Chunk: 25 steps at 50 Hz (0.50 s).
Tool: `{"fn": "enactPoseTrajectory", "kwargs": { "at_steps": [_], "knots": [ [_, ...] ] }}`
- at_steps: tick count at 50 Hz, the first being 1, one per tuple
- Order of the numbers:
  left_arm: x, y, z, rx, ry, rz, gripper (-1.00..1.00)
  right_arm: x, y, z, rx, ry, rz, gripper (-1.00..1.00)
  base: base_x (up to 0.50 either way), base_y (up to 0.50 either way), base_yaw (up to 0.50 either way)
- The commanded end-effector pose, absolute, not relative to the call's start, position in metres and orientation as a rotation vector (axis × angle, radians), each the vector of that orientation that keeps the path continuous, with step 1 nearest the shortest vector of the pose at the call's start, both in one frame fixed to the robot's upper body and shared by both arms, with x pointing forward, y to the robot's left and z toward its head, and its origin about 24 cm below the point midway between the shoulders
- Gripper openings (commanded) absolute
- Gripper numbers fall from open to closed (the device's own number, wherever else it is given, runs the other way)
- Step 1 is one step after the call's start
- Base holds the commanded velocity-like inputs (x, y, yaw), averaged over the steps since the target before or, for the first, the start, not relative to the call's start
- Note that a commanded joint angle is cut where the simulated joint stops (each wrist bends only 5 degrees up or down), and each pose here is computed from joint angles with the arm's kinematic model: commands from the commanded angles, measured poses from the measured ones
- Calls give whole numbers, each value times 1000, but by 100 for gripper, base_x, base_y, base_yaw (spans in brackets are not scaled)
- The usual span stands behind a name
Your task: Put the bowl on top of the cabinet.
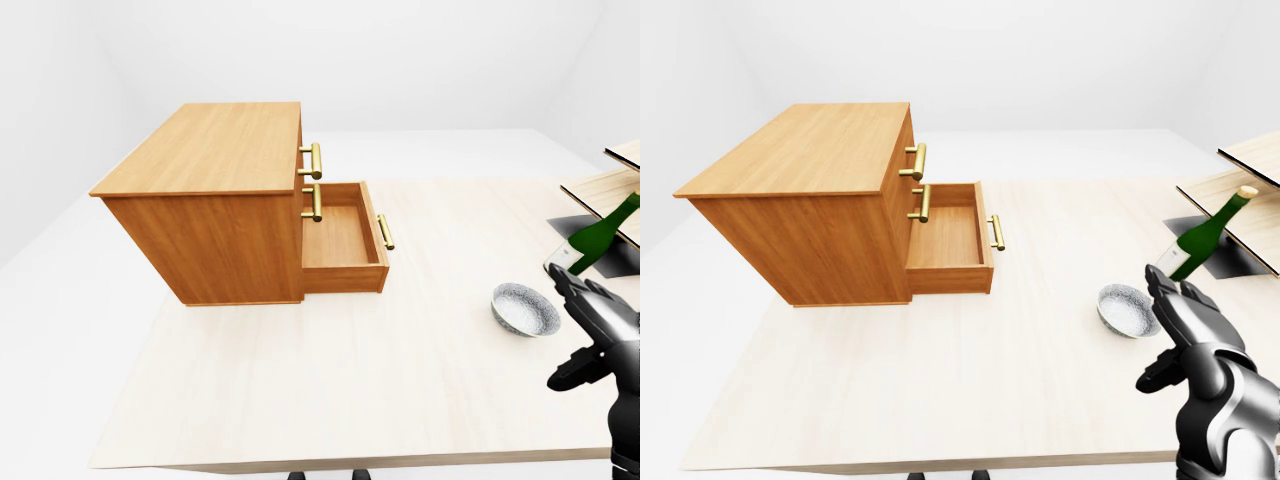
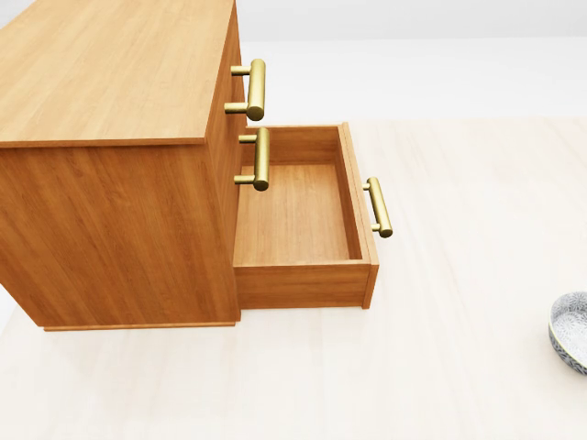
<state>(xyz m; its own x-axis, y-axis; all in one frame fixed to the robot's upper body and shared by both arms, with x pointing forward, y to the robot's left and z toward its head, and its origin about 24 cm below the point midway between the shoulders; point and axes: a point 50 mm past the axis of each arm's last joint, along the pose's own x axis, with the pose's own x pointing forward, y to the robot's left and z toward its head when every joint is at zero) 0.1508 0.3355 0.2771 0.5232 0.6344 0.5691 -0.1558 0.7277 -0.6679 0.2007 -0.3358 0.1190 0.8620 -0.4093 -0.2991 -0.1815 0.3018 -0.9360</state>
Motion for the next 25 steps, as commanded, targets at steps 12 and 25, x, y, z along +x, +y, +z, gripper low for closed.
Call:
{"fn": "enactPoseTrajectory", "kwargs": {
  "at_steps": [12, 25],
  "knots": [
    [151, 336, 278, -601, -905, 505, 100, 195, -342, 98, -1241, 638, -120, 100, 0, 0, 0],
    [150, 334, 278, -601, -905, 498, 100, 201, -347, 92, -1222, 665, -94, 100, 0, 0, 0]
  ]
}}
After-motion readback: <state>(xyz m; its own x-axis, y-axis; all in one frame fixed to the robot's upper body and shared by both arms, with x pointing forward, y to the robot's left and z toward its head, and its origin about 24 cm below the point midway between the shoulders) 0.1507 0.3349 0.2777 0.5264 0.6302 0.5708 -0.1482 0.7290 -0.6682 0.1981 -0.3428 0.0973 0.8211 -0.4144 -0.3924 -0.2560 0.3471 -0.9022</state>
